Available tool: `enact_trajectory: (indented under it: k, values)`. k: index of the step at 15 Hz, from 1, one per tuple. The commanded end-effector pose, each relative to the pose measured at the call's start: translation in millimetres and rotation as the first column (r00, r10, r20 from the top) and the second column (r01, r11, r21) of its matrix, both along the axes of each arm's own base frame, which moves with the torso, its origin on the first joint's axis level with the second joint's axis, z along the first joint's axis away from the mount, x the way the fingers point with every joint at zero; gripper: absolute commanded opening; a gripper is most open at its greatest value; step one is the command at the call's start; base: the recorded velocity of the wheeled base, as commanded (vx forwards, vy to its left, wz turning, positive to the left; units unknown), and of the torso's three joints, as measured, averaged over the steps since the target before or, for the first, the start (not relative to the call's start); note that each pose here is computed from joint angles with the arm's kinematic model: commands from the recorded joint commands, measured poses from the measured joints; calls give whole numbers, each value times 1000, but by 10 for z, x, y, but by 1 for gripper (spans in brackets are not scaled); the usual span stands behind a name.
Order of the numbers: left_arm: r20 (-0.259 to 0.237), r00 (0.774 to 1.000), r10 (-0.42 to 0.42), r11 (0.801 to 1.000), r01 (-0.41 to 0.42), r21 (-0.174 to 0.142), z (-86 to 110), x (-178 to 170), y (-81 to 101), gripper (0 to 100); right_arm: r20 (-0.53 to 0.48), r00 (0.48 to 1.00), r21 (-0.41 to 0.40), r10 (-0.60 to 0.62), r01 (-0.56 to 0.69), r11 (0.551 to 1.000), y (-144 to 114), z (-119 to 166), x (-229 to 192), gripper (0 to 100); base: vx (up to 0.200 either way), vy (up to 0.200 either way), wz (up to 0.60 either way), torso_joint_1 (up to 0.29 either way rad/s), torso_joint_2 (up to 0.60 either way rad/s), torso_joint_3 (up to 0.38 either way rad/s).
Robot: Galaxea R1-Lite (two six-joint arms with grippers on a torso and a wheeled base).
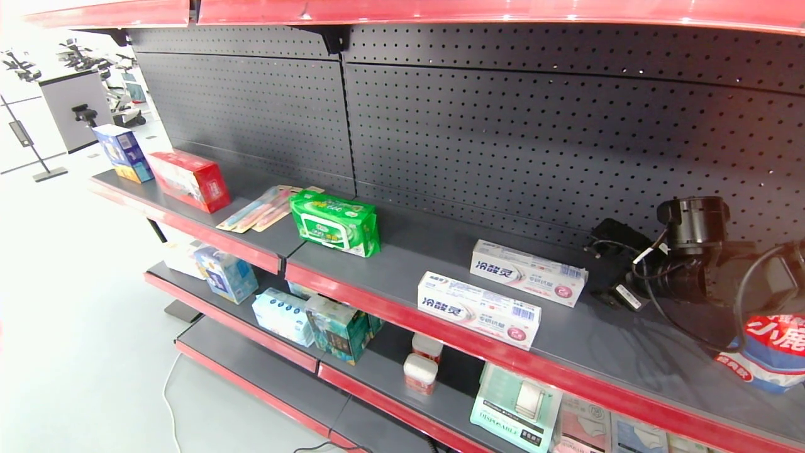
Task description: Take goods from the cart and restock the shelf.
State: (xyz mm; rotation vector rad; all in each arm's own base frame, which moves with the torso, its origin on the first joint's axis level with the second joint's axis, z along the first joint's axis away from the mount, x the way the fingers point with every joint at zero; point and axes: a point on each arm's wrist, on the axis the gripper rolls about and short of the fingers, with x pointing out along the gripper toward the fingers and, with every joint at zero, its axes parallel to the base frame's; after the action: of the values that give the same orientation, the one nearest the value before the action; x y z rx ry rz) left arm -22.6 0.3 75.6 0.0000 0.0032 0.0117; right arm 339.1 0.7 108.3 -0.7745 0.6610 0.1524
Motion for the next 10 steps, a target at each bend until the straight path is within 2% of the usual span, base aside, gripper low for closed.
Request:
enact_trajectory:
  k: [1, 10]
  values:
    - [-1, 1000, 1, 1000, -1, 0, 0, 1, 0, 100, -1, 1000, 4, 17, -17, 1000, 57, -9, 14, 100, 0, 0, 0, 0, 0, 0]
    - [-1, 1000, 1, 1000, -1, 0, 0, 1, 0, 100, 1, 999, 7, 45, -45, 999, 141, -1, 1, 100, 0, 0, 0, 0, 0, 0]
